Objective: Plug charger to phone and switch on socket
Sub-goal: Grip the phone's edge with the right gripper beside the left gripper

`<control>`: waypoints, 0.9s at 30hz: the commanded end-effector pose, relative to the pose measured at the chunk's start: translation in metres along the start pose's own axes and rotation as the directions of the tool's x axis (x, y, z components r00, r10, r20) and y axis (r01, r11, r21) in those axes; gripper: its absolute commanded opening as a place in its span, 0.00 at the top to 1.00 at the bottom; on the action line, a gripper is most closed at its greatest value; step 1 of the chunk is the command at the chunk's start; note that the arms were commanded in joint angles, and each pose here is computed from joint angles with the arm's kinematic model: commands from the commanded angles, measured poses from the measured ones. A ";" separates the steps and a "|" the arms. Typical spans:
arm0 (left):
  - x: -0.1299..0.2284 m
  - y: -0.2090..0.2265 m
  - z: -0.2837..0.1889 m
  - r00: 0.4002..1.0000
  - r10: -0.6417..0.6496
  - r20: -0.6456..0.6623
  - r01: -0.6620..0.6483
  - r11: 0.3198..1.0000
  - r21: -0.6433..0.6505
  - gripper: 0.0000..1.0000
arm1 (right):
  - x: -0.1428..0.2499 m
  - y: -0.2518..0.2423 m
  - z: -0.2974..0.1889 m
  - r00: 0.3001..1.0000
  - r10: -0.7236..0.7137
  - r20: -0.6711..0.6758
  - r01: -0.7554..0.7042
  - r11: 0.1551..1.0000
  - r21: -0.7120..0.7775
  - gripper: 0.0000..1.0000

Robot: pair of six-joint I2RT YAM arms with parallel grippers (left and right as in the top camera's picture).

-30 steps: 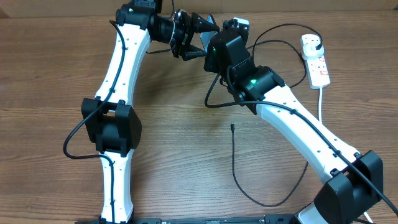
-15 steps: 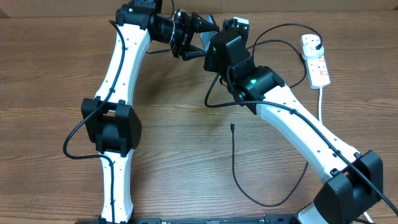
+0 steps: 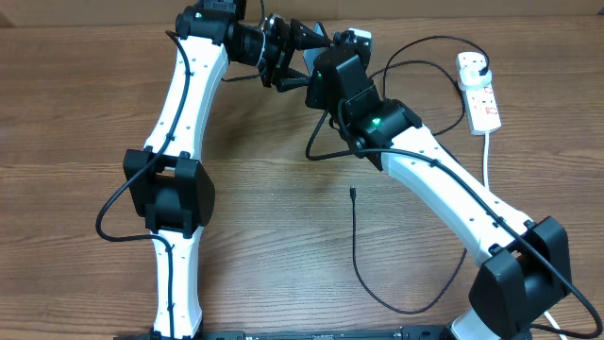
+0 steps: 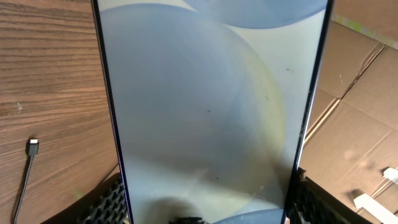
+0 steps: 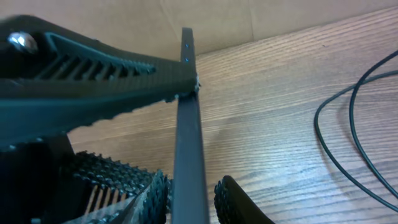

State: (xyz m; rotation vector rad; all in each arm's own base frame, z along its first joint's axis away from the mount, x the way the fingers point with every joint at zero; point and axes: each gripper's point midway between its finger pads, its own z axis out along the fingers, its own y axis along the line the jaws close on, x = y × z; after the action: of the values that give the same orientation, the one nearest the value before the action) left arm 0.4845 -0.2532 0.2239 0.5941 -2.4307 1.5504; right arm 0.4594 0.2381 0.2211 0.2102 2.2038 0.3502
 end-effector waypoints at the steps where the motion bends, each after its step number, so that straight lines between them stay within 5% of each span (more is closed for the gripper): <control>1: 0.009 -0.012 0.000 0.999 0.041 -0.023 -0.040 0.999 0.027 0.39 | -0.004 0.000 0.000 1.000 0.002 0.016 -0.002 1.000 0.006 0.74; 27: 0.008 -0.012 0.000 0.995 0.101 -0.019 -0.101 0.995 0.026 0.39 | -0.004 0.000 0.000 1.000 -0.005 0.015 0.005 1.000 0.006 0.75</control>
State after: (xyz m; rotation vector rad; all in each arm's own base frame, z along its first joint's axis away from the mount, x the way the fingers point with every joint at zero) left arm 0.4845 -0.2532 0.2239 0.5587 -2.4515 1.5622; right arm 0.4599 0.2381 0.2216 0.2103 2.2013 0.3508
